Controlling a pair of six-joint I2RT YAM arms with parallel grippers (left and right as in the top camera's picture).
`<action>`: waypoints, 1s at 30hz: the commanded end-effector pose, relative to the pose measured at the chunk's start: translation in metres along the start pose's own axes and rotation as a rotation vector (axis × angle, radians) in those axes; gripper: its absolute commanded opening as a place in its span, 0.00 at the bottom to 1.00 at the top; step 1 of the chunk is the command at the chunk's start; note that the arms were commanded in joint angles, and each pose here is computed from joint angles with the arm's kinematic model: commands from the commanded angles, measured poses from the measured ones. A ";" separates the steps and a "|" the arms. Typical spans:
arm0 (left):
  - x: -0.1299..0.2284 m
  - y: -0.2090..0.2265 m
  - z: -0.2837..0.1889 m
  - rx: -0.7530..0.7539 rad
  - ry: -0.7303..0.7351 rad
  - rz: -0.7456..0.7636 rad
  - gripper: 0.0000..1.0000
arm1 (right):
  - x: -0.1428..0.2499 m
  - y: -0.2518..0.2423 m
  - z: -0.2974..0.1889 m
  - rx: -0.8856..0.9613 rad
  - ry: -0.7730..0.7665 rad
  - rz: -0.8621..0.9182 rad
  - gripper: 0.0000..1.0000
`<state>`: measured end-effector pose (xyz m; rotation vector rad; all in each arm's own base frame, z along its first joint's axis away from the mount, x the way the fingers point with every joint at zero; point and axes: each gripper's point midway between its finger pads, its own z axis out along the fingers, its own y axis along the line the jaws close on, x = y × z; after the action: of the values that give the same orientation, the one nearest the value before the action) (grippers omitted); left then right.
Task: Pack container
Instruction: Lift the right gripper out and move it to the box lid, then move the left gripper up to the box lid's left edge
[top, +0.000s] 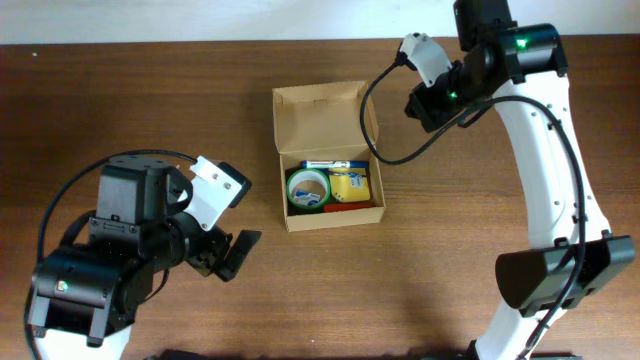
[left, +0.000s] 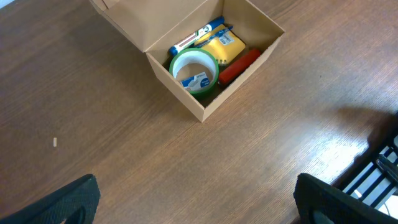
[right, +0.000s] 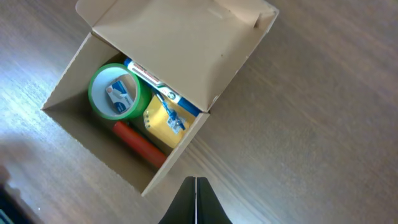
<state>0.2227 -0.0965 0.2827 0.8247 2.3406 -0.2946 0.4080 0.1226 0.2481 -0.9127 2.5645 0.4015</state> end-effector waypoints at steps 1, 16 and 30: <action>-0.004 0.003 -0.003 -0.018 -0.011 0.020 1.00 | -0.002 0.006 -0.011 -0.011 -0.029 0.010 0.04; -0.060 0.026 -0.005 -0.098 -0.220 0.042 0.99 | -0.011 -0.002 -0.011 0.028 -0.062 -0.006 0.04; -0.105 0.086 0.101 -0.078 -0.219 -0.223 1.00 | 0.009 -0.054 -0.022 0.156 -0.047 0.246 0.04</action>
<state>0.3705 -0.1243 0.2868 0.5987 2.1566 -0.3195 0.4301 0.0852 0.2494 -0.6419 2.6184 0.3047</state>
